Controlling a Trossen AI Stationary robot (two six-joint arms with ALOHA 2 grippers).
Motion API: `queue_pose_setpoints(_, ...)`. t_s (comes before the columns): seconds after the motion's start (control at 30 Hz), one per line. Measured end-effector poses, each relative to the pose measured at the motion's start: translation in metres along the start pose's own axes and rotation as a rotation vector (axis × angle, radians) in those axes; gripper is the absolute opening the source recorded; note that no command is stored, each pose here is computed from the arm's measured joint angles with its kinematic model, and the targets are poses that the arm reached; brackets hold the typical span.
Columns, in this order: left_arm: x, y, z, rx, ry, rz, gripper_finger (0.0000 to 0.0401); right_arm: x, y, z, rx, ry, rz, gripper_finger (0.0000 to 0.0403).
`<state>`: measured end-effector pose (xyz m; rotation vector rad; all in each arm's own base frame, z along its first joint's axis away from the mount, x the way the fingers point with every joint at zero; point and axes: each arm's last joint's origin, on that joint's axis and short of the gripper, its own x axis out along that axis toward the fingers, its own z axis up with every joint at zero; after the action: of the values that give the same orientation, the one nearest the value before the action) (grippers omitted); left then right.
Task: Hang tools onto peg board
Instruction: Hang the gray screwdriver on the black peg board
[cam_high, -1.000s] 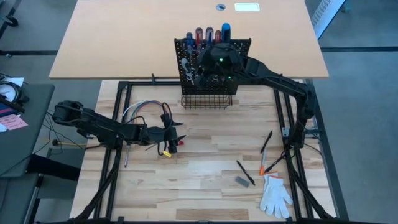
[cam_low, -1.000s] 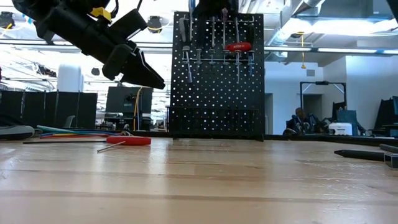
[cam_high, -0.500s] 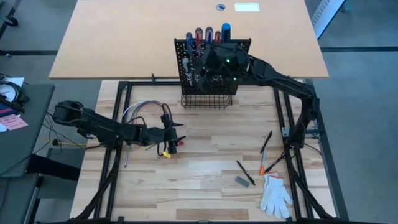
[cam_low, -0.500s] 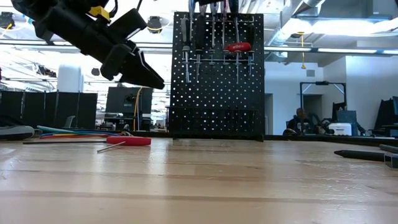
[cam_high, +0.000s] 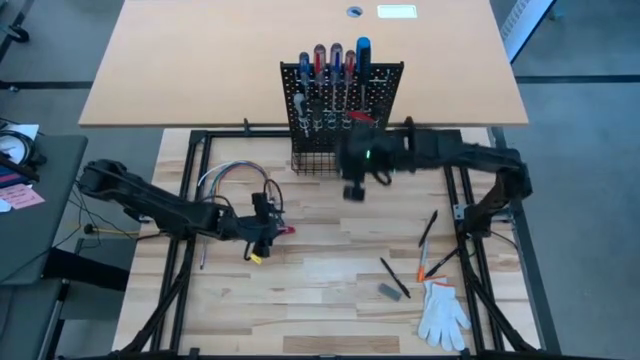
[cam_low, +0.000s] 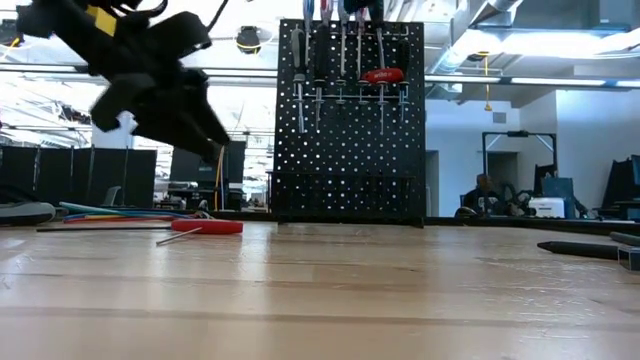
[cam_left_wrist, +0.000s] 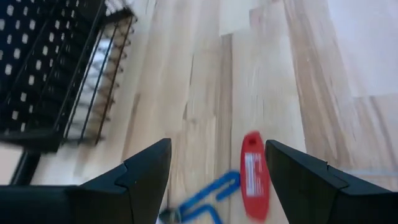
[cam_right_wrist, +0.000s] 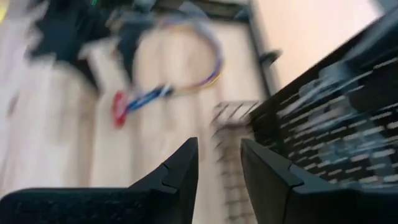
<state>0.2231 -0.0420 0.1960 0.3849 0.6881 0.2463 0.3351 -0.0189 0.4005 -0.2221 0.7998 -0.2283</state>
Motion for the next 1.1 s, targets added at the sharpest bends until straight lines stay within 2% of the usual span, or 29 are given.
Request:
queue_pose_setpoints(0.13,-0.016,0.008,-0.009,-0.07,0.07,-0.005,0.0256,0.018,0.038,-0.035,-0.002,0.016,0.007,0.0117)
queue_pose_setpoints(0.27,-0.03,0.02,-0.027,-0.203,0.209,0.017,0.0256,0.045,0.08,-0.072,0.061,-0.074,0.013,0.0116)
queue_pose_setpoints(0.4,-0.035,0.033,-0.044,-0.464,0.424,-0.021,0.0256,0.073,0.12,-0.103,0.128,-0.191,0.079,0.0116)
queue_pose_setpoints(0.5,-0.033,0.039,-0.051,-0.674,0.597,-0.059,0.0256,0.095,0.141,-0.119,0.127,-0.221,0.107,0.0116)
queue_pose_setpoints(0.6,-0.028,0.041,-0.055,-0.795,0.768,-0.078,0.0256,0.115,0.153,-0.125,0.114,-0.222,0.109,0.0116)
queue_pose_setpoints(0.67,-0.025,0.04,-0.061,-0.848,0.936,-0.087,0.0256,0.128,0.158,-0.128,0.114,-0.223,0.107,0.0116)
queue_pose_setpoints(0.77,-0.022,0.035,-0.072,-0.851,1.193,-0.059,0.0256,0.142,0.161,-0.135,0.101,-0.189,0.098,0.0116)
queue_pose_setpoints(0.9,-0.008,0.026,-0.078,-0.837,1.326,-0.055,0.0247,0.148,0.161,-0.14,0.092,-0.155,0.091,0.0116)
queue_pose_setpoints(1.1,0.01,0.013,-0.091,-0.734,1.505,-0.014,0.0218,0.142,0.165,-0.136,0.093,-0.183,0.104,0.0116)
